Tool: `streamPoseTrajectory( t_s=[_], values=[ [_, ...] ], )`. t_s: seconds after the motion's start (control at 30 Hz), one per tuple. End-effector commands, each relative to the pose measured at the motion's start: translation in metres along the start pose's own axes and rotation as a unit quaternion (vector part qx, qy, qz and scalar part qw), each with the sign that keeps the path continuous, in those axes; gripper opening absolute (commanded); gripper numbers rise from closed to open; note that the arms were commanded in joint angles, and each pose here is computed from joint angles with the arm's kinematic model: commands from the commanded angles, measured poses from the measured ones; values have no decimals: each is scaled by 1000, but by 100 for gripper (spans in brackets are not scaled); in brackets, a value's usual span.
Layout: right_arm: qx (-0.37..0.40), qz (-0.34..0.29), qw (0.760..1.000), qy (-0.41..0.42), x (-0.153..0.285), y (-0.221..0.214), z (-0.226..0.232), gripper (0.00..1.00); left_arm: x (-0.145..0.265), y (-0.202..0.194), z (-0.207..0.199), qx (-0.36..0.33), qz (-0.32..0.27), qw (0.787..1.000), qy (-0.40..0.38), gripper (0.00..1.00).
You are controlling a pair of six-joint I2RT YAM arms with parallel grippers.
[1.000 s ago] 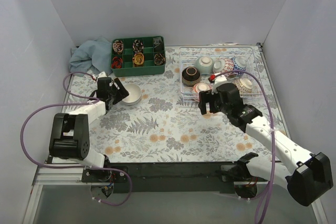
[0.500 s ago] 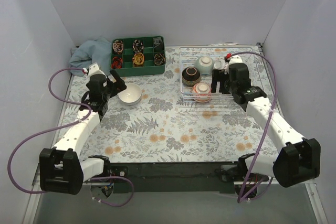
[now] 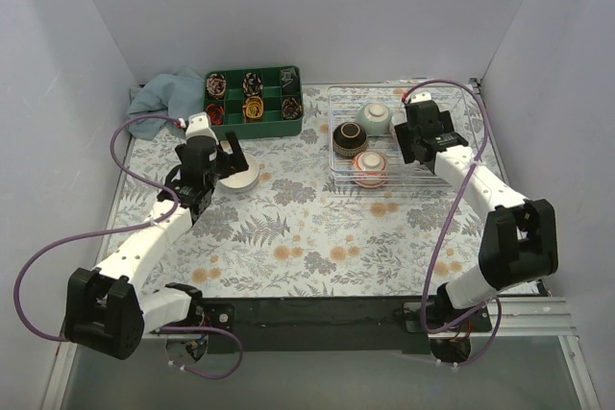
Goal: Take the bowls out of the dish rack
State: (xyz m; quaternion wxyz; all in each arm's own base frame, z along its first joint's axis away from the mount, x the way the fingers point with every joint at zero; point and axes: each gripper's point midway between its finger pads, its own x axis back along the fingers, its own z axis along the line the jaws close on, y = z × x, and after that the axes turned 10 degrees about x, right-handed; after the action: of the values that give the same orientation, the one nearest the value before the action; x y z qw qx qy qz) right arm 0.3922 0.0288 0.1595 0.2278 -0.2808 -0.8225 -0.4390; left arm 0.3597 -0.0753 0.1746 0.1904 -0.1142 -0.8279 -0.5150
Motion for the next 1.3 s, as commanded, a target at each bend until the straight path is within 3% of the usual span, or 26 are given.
streamPoseTrajectory(
  t_s=[0.0,0.47,0.87,1.03,1.27],
  values=[
    [63,42,996,-53,-12,-10,-22,88,10,23,-7,-29,-37,999,7,98],
    [146,107,981,-63,-47,-36,-16,85,19,23,-18,-47,-48,998,-6,98],
    [171,102,979,-44,-52,-34,-12,79,18,19,-21,-48,-42,998,-14,98],
    [167,95,981,-32,-50,-30,-11,65,18,19,-21,-46,-43,998,-15,98],
    [142,83,985,-51,-37,-17,-24,32,19,18,-23,-46,-42,998,-20,98]
  ],
)
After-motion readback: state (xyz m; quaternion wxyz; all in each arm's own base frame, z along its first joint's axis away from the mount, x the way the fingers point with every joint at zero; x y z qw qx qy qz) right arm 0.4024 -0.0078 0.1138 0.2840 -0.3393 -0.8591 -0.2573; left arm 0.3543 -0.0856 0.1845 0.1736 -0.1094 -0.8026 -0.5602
